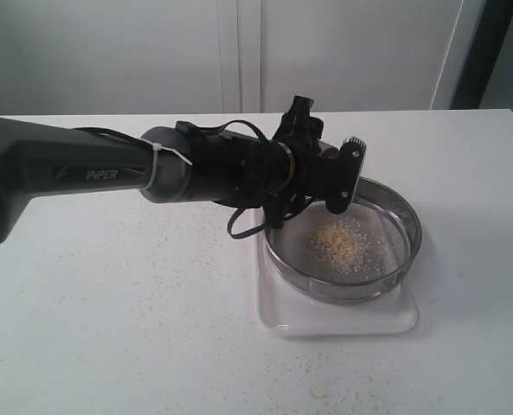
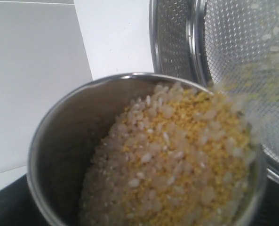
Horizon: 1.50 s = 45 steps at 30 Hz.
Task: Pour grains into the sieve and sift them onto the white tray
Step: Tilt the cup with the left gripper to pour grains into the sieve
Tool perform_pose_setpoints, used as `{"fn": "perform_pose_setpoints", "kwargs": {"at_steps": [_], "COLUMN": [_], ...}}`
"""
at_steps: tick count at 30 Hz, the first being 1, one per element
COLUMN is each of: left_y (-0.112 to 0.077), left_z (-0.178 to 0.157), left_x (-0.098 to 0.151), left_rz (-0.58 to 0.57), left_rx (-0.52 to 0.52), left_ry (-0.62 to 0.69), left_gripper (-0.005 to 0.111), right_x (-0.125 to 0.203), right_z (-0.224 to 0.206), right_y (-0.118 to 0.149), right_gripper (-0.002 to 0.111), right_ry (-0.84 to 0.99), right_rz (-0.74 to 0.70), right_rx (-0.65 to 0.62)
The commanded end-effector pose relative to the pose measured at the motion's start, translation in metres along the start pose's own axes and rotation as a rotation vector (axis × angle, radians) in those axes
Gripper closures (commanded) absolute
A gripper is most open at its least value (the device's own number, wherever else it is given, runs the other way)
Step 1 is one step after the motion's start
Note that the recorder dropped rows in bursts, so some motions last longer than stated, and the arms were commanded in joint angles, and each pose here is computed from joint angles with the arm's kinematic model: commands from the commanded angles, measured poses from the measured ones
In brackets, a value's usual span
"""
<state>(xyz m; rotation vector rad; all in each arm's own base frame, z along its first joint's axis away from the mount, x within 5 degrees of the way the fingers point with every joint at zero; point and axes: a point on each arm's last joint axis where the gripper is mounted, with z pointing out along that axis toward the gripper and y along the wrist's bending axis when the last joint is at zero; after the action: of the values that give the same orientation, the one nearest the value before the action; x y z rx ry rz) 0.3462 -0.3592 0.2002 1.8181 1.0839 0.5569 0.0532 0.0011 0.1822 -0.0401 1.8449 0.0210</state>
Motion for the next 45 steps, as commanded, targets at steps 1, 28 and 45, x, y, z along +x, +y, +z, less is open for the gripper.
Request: {"fn": "perform_pose_setpoints", "kwargs": {"at_steps": [1, 28, 45], "left_y": [0.006, 0.002, -0.01], "left_z": [-0.004, -0.001, 0.0], "left_x": [-0.001, 0.0, 0.002], "left_rz": [0.018, 0.213, 0.43], "left_rx": [-0.021, -0.01, 0.026], "left_ry": [0.006, 0.021, 0.017], "left_gripper": [0.107, 0.107, 0.107], "right_x": [0.0, 0.0, 0.0], "right_z": [0.0, 0.0, 0.0], "right_y": [0.0, 0.0, 0.0], "right_gripper": [0.108, 0.108, 0.108], "right_ry": [-0.015, -0.015, -0.015], "right_rz": [-0.005, -0.005, 0.026], "right_rx": [0.002, 0.002, 0.002]}}
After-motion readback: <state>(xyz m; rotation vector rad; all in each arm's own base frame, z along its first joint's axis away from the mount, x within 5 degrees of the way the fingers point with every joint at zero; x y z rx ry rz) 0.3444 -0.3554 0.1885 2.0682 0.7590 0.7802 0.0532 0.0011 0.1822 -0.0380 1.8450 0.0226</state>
